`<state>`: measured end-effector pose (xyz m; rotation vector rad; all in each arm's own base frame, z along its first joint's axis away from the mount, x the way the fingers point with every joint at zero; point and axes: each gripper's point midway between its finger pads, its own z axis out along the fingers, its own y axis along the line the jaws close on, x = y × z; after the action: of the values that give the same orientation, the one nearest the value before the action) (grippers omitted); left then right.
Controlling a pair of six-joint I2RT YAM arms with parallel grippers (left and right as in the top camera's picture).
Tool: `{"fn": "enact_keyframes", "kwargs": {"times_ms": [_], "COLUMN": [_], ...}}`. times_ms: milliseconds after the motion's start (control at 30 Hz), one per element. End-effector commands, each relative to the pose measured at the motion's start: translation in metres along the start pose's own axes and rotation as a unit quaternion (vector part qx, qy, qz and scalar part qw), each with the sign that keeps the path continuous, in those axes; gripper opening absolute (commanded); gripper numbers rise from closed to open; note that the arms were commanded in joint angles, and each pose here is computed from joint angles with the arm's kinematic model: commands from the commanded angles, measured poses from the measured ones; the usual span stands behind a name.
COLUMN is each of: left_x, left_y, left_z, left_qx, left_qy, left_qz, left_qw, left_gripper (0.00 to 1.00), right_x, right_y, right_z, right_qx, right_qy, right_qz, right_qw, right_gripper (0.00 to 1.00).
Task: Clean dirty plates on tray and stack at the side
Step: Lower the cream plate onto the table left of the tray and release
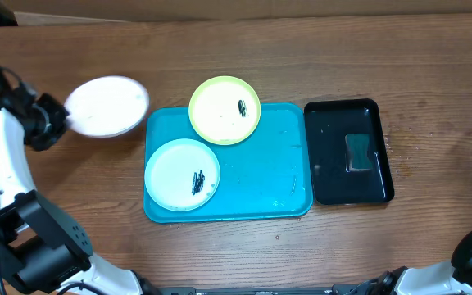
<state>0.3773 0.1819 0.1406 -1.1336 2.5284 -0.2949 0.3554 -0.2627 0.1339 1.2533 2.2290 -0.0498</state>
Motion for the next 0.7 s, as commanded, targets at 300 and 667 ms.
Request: {"fn": "enact_keyframes", "kwargs": {"times_ms": [300,667], "left_x": [-0.004,0.009], "left_y": [0.046,0.060], "left_z": [0.023,0.063], "left_qx": [-0.106,-0.098], "left_qy": [-0.037,-0.050], "left_qz": [-0.009,-0.007], "left_qw": [0.994,0.994], "left_gripper": [0.04,0.04], "right_x": [-0.003,-0.003], "right_y": [0.002,0.002], "right_z": [0.000,0.000], "right_qx": [-0.003,-0.003], "right_qy": [-0.003,-0.003], "right_qz": [0.001,0.001], "right_qw": [1.000,1.000], "right_gripper": [1.00,1.00]}}
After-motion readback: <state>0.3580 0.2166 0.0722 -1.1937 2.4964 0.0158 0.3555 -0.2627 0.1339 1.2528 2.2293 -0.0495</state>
